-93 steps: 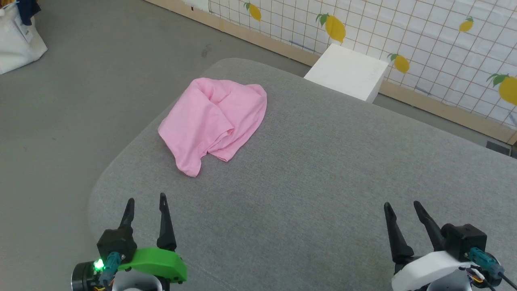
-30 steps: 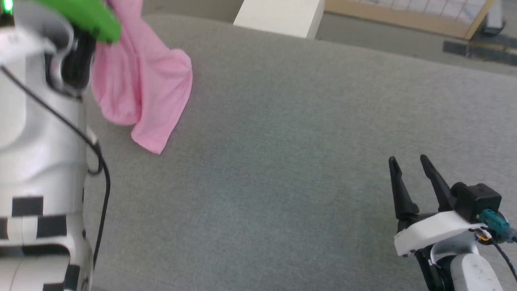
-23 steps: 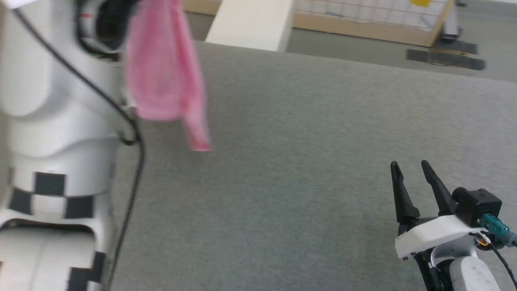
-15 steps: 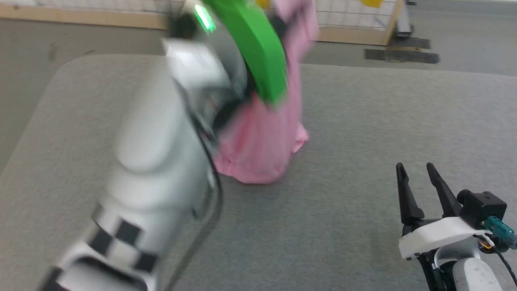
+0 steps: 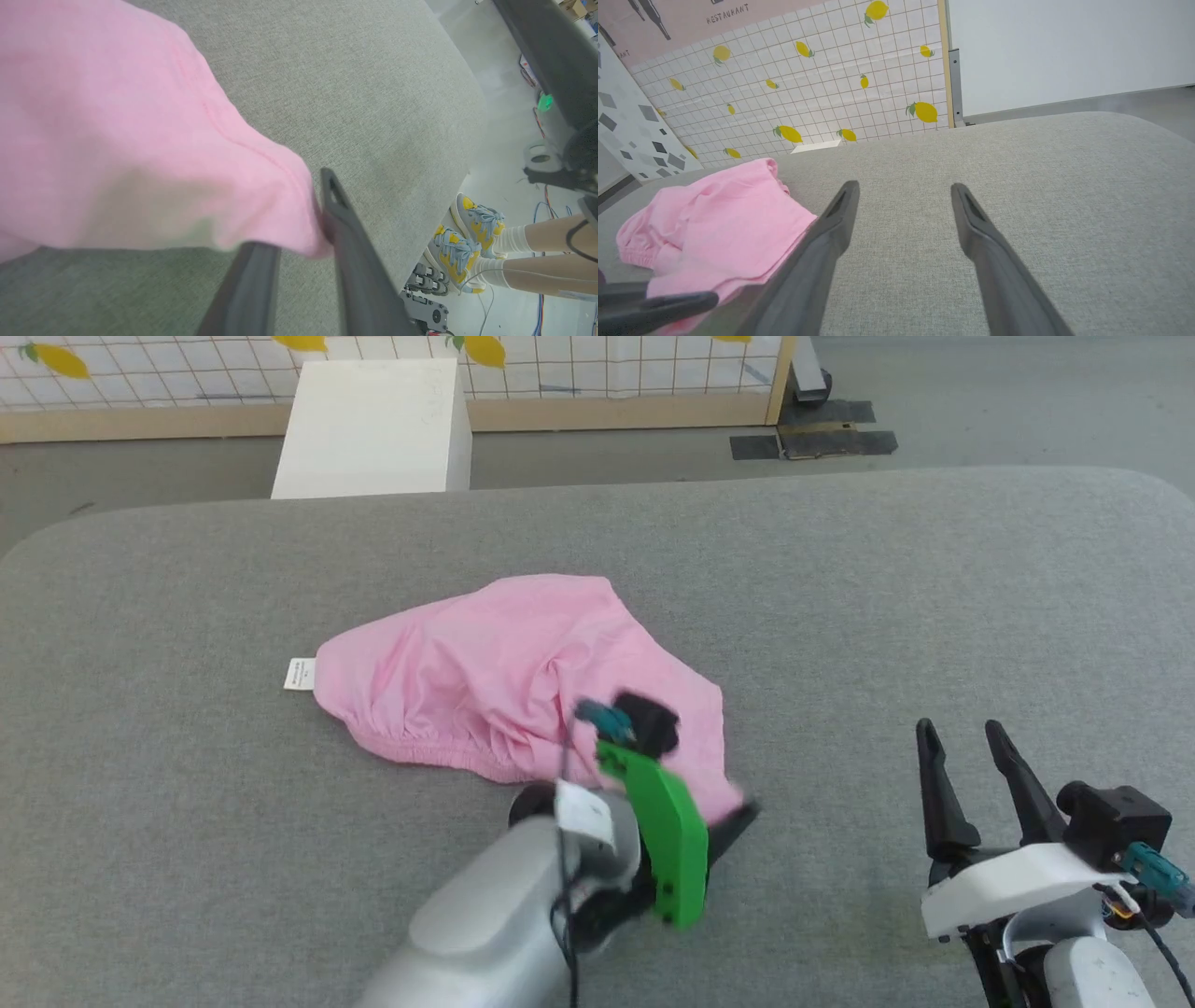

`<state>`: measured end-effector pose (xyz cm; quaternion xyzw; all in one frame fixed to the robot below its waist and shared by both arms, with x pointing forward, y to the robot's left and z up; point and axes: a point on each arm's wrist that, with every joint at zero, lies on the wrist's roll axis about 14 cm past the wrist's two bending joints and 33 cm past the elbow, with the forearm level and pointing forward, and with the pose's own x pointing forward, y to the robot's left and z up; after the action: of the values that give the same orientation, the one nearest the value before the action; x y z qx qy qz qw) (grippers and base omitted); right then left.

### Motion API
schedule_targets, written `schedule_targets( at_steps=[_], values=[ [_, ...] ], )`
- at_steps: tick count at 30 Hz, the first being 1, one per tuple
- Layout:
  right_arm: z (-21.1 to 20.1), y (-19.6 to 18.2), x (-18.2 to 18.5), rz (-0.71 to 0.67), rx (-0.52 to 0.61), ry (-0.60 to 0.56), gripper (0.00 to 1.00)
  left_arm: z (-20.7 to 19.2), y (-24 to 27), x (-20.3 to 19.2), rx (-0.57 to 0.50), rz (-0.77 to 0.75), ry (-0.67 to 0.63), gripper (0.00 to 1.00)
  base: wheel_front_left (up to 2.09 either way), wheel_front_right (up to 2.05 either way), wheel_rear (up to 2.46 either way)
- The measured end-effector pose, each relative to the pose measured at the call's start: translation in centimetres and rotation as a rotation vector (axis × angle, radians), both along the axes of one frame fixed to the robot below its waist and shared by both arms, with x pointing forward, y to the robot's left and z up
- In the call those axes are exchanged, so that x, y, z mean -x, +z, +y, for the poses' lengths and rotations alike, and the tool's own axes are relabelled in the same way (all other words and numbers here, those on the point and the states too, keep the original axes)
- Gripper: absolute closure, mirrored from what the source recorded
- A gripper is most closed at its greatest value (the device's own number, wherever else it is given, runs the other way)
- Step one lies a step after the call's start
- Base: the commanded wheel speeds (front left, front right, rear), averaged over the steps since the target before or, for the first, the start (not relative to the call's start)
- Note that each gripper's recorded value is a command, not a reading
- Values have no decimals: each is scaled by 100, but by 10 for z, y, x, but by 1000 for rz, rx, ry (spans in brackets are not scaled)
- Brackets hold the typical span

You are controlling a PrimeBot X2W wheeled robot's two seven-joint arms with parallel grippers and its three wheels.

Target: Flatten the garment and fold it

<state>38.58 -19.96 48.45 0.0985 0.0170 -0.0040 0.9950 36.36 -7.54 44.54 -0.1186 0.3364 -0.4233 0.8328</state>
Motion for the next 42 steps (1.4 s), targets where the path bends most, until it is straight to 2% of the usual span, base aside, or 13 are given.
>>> schedule_targets(
  at_steps=[5, 8, 12, 14, 16, 18, 22, 28, 34, 39, 42],
  values=[
    [6, -3, 0, 9, -9, 16, 0, 14, 83, -55, 264, -170, 213, 0, 0, 0, 0],
    [12, -3, 2, 7, -13, 33, 0, 50, 125, -83, 335, -332, 363, 0, 0, 0, 0],
    [20, 4, 1, -8, -16, 57, 0, 129, 151, -104, 283, -571, 593, 0, 0, 0, 0],
    [25, 6, 0, -9, -17, 72, 0, 174, 150, -103, 181, -688, 698, 0, 0, 0, 0],
    [30, 5, -1, 6, -17, 89, 0, 210, 136, -96, 89, -724, 788, 0, 0, 0, 0],
    [36, 2, -2, 36, -13, 110, 0, 238, 116, -82, 0, -722, 854, 0, 0, 0, 0],
    [49, -9, -9, 130, 5, 163, 0, 264, 82, -57, -64, -655, 950, 0, 0, 0, 0],
    [94, -14, -55, 307, 98, 319, 0, 277, 67, -44, -58, -612, 1030, 0, 0, 0, 0],
    [121, -31, -97, 492, 277, 415, 0, 276, 60, -43, -37, -585, 1068, 0, 0, 0, 0],
    [138, -86, -90, 719, 363, 502, 0, 285, 47, -38, -45, -545, 1108, 0, 0, 0, 0],
    [152, -108, -80, 791, 365, 556, 0, 292, 38, -34, -63, -522, 1132, 0, 0, 0, 0]
  ],
)
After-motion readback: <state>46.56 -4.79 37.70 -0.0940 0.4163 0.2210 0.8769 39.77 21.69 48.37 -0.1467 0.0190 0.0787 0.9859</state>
